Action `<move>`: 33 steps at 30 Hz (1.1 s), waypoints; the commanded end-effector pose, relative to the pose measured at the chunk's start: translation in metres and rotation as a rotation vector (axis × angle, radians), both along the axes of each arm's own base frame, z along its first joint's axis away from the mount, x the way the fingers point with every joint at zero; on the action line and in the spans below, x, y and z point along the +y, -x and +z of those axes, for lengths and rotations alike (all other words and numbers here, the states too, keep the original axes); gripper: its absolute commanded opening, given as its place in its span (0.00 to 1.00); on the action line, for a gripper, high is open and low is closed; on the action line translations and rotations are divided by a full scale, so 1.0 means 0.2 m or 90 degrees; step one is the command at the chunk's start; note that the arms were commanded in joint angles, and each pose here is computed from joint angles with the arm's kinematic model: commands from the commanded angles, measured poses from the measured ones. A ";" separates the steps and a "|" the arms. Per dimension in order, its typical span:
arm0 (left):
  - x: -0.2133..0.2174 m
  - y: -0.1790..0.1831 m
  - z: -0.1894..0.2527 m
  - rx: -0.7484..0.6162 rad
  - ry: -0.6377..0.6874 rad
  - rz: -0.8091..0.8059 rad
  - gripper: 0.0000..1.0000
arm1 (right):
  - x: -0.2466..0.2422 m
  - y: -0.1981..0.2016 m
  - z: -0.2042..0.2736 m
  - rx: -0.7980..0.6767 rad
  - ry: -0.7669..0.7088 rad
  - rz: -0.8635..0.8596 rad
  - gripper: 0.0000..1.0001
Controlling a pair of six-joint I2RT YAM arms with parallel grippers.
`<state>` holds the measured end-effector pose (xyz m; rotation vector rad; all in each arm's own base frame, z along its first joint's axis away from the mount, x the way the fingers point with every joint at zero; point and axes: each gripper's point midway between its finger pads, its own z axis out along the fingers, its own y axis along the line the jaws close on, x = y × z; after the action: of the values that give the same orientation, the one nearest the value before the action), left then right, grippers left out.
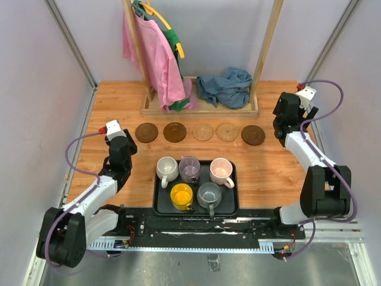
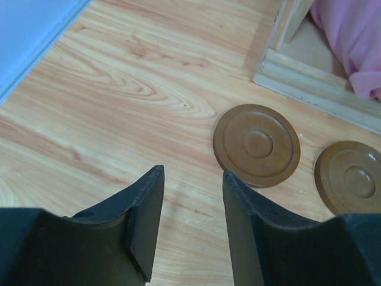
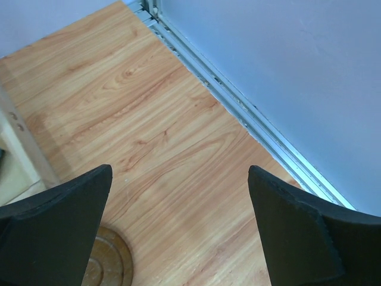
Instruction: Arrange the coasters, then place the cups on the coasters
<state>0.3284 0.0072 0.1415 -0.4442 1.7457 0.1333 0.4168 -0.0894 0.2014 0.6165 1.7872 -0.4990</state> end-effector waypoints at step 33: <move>-0.10 -0.01 0.03 0.034 0.091 -0.057 0.71 | 0.08 0.26 0.03 0.083 -0.088 0.051 0.98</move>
<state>0.3367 -0.0013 0.1410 -0.5013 1.8378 0.0595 0.3863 -0.0808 0.2187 0.5998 1.9024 -0.4319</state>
